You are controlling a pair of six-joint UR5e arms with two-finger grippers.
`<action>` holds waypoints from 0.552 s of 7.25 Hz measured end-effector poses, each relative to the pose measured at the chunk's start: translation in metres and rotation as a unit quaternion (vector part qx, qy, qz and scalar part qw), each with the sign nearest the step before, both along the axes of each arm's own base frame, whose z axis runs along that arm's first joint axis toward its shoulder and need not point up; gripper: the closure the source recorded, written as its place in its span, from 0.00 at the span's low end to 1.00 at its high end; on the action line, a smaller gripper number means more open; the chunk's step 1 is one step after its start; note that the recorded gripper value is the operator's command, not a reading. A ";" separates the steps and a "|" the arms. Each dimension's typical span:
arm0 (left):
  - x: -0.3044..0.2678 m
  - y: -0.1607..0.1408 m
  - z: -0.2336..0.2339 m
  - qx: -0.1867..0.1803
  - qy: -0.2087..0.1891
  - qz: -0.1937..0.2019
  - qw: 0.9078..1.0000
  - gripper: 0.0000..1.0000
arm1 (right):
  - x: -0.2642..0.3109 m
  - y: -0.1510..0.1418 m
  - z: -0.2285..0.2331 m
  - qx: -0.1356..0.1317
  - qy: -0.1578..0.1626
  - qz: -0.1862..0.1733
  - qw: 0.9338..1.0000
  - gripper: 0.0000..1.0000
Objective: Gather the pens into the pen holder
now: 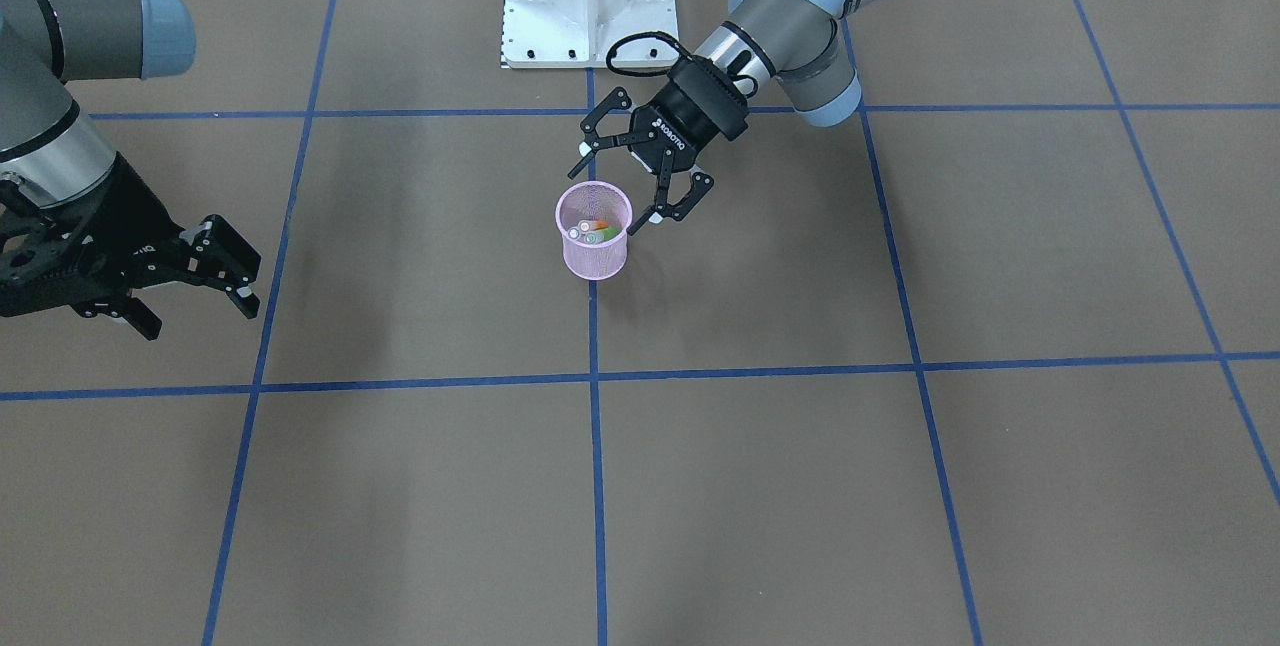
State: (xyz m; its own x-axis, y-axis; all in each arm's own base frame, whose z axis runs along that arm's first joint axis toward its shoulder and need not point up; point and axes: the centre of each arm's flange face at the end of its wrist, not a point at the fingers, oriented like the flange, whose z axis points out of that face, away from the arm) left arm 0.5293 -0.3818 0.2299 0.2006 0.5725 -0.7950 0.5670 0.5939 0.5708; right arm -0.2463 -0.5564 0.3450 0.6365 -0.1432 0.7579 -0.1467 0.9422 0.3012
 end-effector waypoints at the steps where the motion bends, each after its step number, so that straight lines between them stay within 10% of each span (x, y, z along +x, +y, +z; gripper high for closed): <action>1: 0.000 0.000 0.000 -0.002 -0.008 0.008 1.000 0.01 | 0.011 -0.004 0.004 0.002 0.003 -0.002 1.000 0.00; 4: -0.023 -0.038 0.004 -0.032 -0.099 0.075 0.992 0.00 | 0.073 -0.004 0.081 -0.006 0.038 -0.031 0.999 0.00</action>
